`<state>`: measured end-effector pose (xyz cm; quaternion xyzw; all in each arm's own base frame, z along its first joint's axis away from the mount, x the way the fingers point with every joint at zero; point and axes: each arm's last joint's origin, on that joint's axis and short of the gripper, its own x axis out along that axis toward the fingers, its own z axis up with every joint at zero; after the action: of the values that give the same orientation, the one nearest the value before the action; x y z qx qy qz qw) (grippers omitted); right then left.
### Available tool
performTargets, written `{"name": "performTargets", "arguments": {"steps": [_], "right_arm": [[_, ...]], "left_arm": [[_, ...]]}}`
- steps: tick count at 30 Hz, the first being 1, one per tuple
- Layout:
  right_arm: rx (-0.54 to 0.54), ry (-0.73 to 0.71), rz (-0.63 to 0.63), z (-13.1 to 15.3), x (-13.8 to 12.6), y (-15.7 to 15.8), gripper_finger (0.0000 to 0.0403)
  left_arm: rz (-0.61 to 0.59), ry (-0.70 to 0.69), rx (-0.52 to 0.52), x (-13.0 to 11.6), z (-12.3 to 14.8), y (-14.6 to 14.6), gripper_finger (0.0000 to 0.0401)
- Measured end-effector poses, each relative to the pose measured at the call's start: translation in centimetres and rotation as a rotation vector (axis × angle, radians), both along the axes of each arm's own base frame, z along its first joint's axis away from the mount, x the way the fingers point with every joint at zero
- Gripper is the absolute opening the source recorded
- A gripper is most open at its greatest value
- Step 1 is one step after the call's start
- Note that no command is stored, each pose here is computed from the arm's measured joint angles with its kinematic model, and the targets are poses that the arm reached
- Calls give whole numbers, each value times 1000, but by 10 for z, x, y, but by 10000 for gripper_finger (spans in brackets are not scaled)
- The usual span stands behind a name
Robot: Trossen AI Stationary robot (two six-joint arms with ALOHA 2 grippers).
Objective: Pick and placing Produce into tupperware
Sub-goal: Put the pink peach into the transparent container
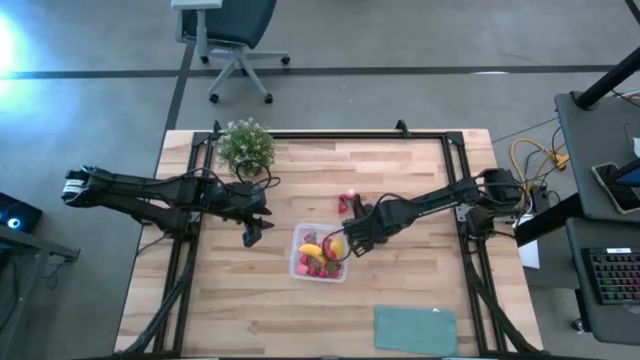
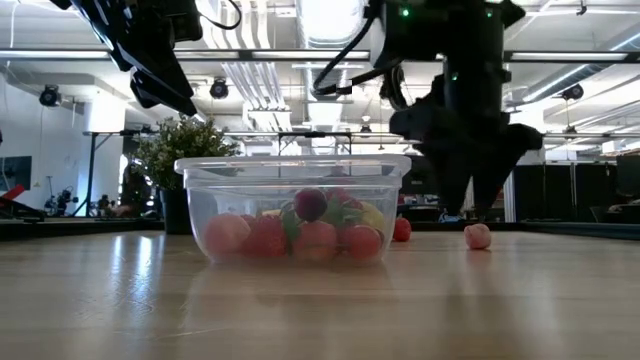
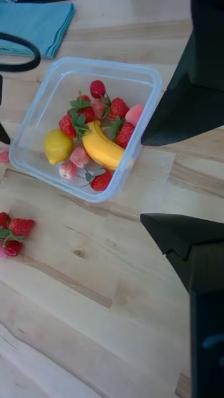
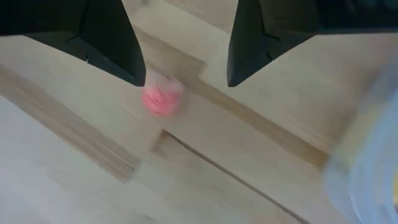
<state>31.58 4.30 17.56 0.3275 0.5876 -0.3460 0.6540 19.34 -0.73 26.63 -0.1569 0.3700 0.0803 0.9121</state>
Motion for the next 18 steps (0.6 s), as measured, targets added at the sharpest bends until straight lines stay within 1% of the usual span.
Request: {"name": "performTargets", "arguments": {"steps": [2,11,18], "right_arm": [[4,-14,-13,-3,-1,-2,219],[-12,37,-42,-18,-16,-8,219],[-2,-14,-42,-26,-15,-12,219]], "left_arm": [[0,0,0,0,0,0,173],[1,2,0,0,0,0,173],[6,1,4,0,0,0,173]]}}
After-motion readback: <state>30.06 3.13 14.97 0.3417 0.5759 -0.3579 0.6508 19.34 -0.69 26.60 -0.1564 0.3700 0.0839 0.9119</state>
